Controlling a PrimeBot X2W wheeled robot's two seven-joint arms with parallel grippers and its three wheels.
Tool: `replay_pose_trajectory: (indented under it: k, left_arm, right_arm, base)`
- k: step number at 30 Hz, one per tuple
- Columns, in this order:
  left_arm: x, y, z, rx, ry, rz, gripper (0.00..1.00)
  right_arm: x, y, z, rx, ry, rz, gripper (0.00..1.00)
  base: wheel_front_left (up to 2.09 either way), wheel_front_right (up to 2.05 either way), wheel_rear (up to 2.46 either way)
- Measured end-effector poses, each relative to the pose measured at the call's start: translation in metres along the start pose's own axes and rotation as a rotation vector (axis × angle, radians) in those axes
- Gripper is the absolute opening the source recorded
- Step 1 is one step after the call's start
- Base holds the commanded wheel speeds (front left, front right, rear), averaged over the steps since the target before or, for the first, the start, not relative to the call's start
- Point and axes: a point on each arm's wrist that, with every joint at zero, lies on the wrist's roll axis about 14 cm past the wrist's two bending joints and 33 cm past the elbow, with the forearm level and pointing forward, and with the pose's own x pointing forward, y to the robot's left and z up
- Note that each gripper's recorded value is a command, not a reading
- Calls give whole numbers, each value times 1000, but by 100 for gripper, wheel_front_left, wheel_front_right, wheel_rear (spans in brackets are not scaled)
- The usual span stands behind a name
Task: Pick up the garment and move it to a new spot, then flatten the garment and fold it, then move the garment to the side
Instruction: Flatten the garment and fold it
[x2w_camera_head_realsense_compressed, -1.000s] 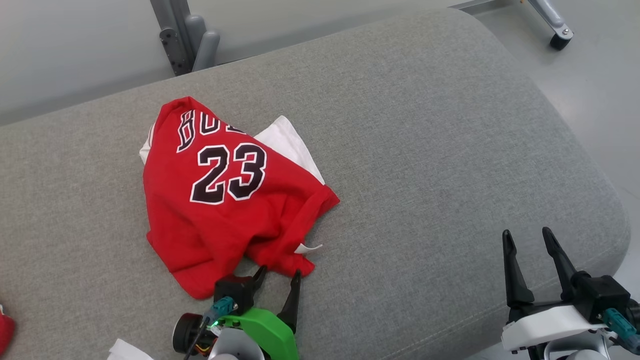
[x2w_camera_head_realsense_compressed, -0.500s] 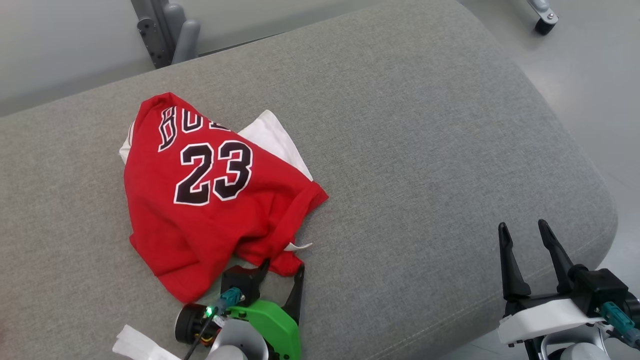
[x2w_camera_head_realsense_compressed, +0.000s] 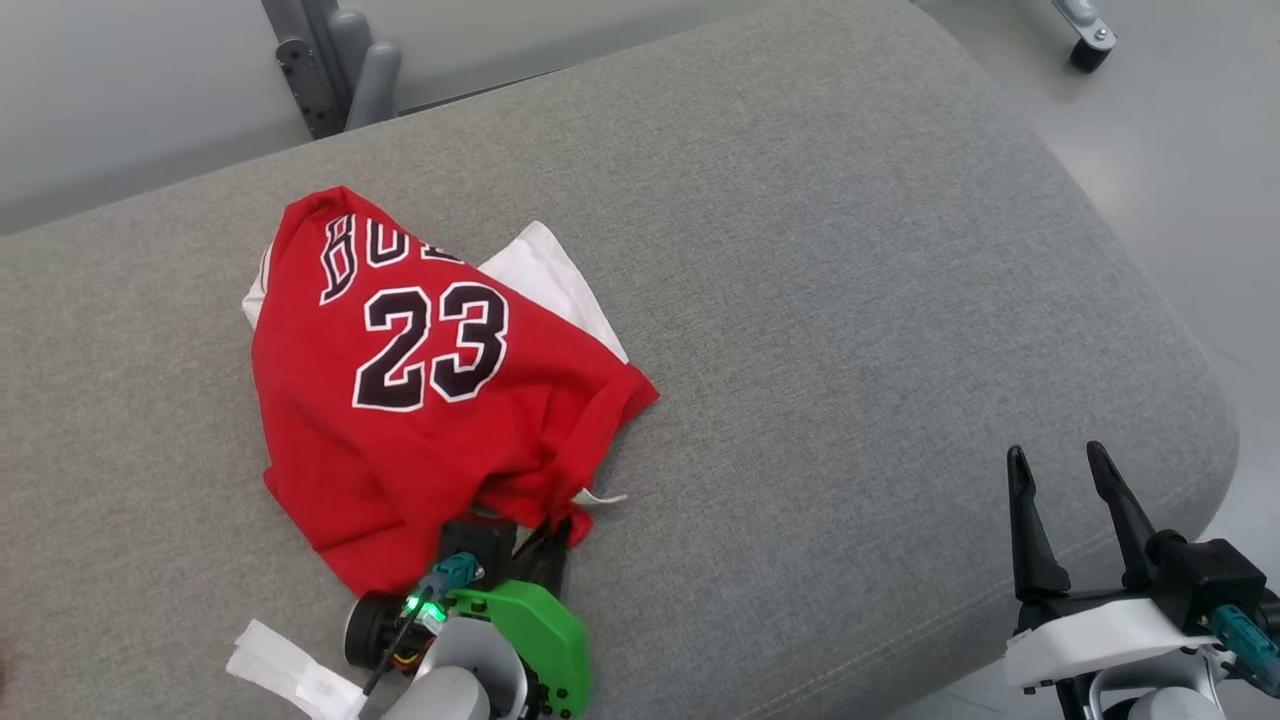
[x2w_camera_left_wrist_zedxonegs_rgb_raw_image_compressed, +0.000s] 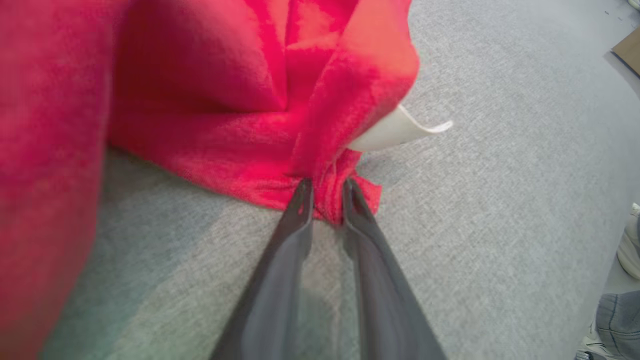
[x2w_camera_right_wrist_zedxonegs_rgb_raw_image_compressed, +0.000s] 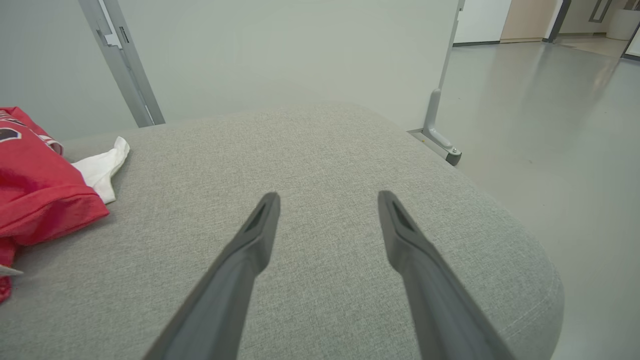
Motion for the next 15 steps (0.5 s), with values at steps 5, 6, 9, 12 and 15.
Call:
replay_pose_trajectory:
  k: [5,6,9,12,15]
  left_arm:
    - [-6,7,2,10,-8,4,0]
    - [-8,9,4,8,-18,9,0]
    - [-21,17,5,-4,-35,25,0]
    - [-42,33,2,-14,-36,61,0]
    - [-71,55,-2,-15,-23,134,0]
  right_arm:
    - [3,6,0,9,-5,21,100]
    - [3,7,0,10,-6,24,100]
    - [4,11,-1,16,-5,38,100]
    - [3,16,-4,22,2,53,100]
    - [5,23,-3,27,-4,76,100]
  base:
    - [0,0,0]
    - [0,0,0]
    - [0,0,0]
    - [0,0,0]
    - [0,0,0]
